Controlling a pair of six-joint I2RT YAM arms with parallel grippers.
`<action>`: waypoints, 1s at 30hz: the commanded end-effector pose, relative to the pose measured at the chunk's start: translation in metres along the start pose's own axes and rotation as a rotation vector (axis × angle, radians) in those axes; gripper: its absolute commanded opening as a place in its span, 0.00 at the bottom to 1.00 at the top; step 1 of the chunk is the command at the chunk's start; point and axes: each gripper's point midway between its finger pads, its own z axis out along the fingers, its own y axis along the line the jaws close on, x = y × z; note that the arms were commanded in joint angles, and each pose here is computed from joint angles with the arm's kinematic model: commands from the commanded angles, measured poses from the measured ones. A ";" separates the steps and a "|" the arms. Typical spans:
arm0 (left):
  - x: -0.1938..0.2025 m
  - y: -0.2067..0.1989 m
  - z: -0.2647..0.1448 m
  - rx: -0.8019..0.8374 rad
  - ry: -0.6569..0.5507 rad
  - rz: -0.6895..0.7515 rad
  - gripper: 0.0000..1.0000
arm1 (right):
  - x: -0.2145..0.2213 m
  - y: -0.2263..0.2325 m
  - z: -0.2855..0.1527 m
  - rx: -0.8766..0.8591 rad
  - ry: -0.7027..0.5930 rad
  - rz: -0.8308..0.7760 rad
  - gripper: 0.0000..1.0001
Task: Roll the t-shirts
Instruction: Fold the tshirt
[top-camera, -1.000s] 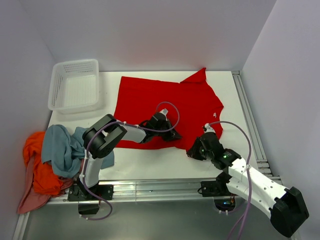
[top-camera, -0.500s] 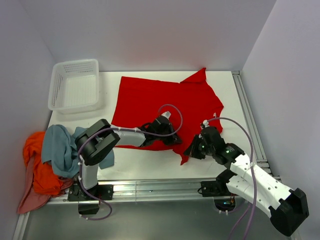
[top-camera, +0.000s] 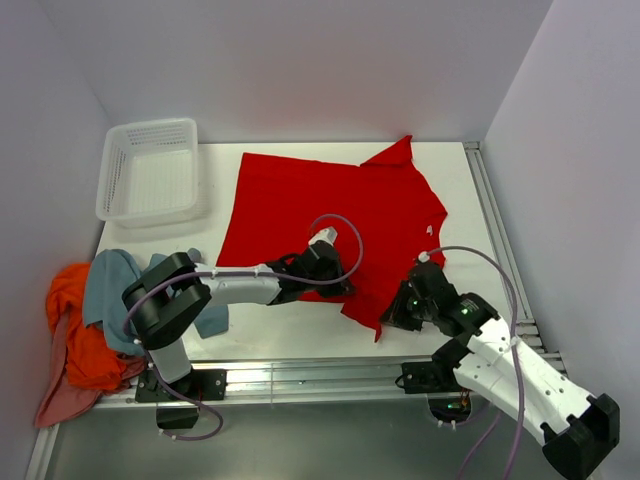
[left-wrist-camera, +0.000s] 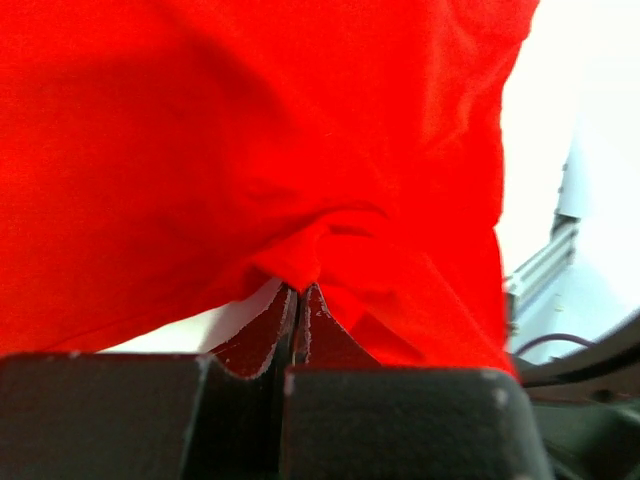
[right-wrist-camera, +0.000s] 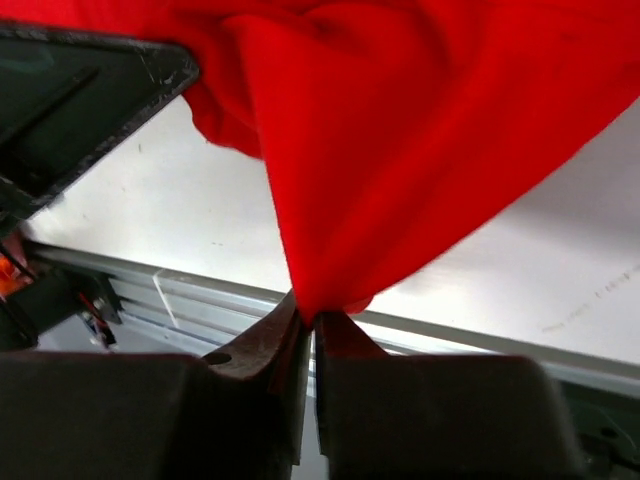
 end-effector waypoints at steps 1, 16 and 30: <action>-0.007 -0.007 -0.008 -0.026 -0.052 0.061 0.00 | -0.005 -0.009 -0.011 0.040 -0.051 0.020 0.13; -0.001 -0.006 0.005 -0.118 -0.075 0.141 0.05 | 0.000 -0.017 -0.009 0.019 -0.061 -0.074 0.52; 0.001 -0.006 0.010 -0.126 -0.060 0.153 0.04 | 0.027 -0.002 0.008 -0.012 -0.013 -0.093 0.68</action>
